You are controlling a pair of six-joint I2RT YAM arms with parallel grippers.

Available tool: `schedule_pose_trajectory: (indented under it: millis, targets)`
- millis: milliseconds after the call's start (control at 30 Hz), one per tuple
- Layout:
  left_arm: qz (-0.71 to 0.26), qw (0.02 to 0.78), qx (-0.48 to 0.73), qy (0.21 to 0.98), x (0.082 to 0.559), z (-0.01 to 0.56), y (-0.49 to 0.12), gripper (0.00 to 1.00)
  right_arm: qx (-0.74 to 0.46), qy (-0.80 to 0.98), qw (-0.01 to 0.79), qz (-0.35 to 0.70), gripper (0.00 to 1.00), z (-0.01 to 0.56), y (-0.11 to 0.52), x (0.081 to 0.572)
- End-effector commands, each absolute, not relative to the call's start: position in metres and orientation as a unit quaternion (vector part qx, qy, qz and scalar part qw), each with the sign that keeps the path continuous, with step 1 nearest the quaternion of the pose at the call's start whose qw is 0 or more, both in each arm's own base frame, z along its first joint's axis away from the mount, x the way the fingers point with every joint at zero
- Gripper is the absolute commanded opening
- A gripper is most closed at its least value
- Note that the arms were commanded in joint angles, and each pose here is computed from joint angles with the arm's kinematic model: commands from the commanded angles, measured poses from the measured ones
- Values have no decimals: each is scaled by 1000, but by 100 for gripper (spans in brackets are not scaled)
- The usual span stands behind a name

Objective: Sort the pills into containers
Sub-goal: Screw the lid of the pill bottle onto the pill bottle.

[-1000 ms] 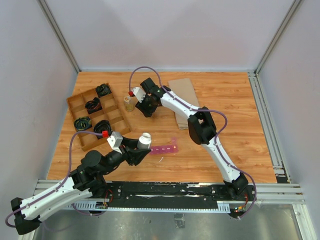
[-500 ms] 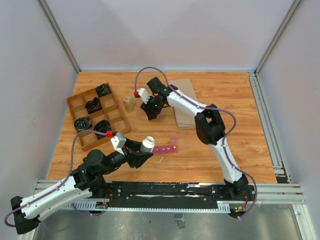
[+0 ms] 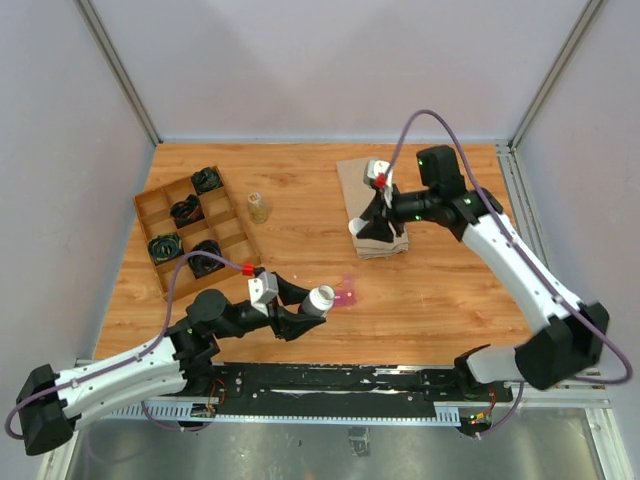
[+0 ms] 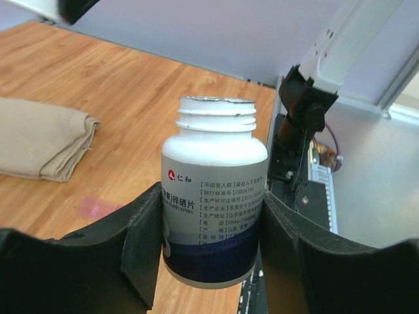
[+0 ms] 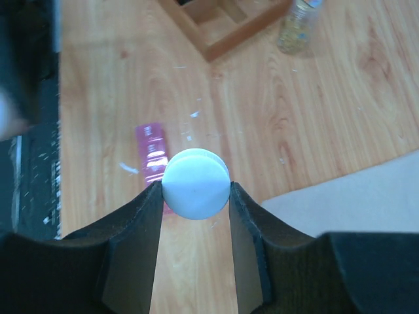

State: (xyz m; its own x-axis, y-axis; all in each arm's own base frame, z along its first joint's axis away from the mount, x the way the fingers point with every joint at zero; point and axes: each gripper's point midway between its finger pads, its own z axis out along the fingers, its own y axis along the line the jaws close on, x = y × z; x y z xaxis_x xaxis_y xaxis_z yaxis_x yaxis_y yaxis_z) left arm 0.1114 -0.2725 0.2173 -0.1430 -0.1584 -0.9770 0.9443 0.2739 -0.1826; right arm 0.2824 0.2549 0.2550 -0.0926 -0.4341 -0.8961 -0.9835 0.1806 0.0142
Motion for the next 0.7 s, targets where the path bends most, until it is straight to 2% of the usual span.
schedule_pose_trajectory:
  millis: [0, 267, 400, 667]
  targets:
    - [-488, 584, 410, 502, 108, 225, -290, 0, -596, 582, 404, 378, 15, 259, 239, 216]
    - [-471, 579, 454, 487, 114, 214, -308, 0, -630, 479, 440, 425, 16, 265, 224, 146]
    - [-469, 569, 463, 493, 115, 205, -312, 0, -632, 449, 436, 456, 16, 256, 229, 136]
    - [-507, 553, 436, 496, 111, 207, -319, 0, -643, 448, 426, 452, 17, 240, 239, 134]
